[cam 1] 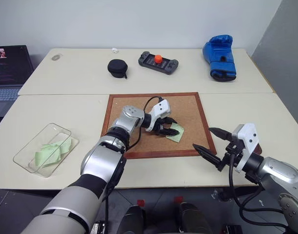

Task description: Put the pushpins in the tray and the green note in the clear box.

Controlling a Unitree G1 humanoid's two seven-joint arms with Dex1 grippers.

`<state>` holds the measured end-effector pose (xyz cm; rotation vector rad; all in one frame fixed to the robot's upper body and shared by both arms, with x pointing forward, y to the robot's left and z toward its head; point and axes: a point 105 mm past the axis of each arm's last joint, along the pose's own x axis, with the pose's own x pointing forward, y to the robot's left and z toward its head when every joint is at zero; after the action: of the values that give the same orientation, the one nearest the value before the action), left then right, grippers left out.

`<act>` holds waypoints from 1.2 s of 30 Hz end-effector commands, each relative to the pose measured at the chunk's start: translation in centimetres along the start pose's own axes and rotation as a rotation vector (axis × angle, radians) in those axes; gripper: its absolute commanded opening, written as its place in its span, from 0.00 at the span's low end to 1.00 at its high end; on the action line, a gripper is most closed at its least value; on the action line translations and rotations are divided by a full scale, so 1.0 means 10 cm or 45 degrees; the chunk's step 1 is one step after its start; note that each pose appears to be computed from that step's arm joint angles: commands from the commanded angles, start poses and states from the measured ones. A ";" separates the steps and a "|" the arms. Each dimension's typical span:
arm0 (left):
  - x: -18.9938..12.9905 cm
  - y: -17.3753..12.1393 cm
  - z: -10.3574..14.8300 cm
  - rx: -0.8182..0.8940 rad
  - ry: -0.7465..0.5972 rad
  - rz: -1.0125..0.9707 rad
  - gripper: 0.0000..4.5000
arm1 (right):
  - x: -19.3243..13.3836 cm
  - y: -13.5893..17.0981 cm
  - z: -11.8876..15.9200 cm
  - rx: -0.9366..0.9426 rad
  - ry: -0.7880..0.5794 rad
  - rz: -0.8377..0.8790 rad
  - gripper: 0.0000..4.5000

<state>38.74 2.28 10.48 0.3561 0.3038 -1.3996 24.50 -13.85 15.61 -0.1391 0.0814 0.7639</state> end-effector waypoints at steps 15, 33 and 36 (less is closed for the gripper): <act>-0.18 0.13 0.14 0.032 -0.029 0.056 0.01 | 0.06 -0.04 0.20 -0.050 -0.068 0.027 1.00; -1.60 0.20 0.53 -0.099 -0.355 0.504 0.01 | 0.29 0.21 0.57 -0.054 -0.271 0.322 1.00; -1.91 0.06 0.48 -0.117 -0.341 0.662 0.01 | 0.35 0.24 0.62 -0.063 -0.298 0.380 1.00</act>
<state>37.73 16.42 19.92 0.1334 0.1256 -0.9678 25.85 -9.44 20.07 -0.0812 -0.0866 1.0229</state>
